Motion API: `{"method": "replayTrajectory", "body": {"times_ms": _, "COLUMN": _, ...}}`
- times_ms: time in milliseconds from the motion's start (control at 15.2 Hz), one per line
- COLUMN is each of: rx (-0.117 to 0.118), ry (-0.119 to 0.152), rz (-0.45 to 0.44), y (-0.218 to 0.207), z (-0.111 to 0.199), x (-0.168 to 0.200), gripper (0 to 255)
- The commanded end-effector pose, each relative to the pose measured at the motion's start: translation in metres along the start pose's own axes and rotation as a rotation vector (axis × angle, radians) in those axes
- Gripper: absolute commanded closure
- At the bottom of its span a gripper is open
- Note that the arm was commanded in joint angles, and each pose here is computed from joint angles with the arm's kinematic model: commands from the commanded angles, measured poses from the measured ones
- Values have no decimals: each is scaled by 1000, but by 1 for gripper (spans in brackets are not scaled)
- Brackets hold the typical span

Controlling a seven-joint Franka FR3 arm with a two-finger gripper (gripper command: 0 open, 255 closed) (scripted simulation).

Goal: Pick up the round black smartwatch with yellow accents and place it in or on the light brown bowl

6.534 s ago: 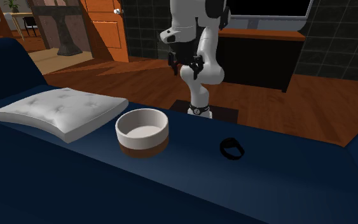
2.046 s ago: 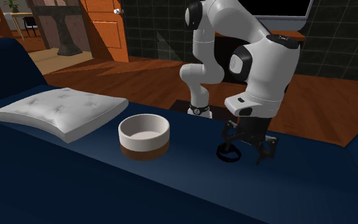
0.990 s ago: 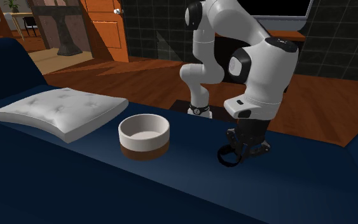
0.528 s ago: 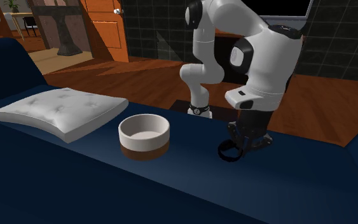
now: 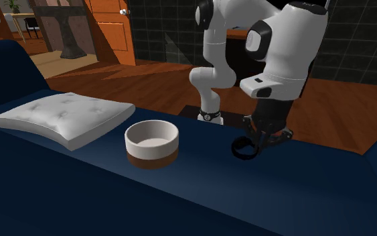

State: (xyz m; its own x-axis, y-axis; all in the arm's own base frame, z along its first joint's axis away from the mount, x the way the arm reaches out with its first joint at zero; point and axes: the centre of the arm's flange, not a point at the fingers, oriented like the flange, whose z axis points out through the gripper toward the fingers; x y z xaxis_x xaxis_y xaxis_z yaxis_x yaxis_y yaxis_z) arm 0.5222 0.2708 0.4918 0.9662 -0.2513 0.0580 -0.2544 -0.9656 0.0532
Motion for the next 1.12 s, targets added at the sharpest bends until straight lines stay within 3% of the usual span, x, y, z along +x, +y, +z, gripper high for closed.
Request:
{"method": "replayTrajectory", "body": {"times_ms": 0, "rx": 0, "ry": 0, "rz": 0, "y": 1, "z": -11, "x": 2, "gripper": 255}}
{"method": "replayTrajectory", "body": {"times_ms": 1056, "rx": 0, "ry": 0, "rz": 0, "y": 5, "z": -95, "x": 7, "gripper": 255}}
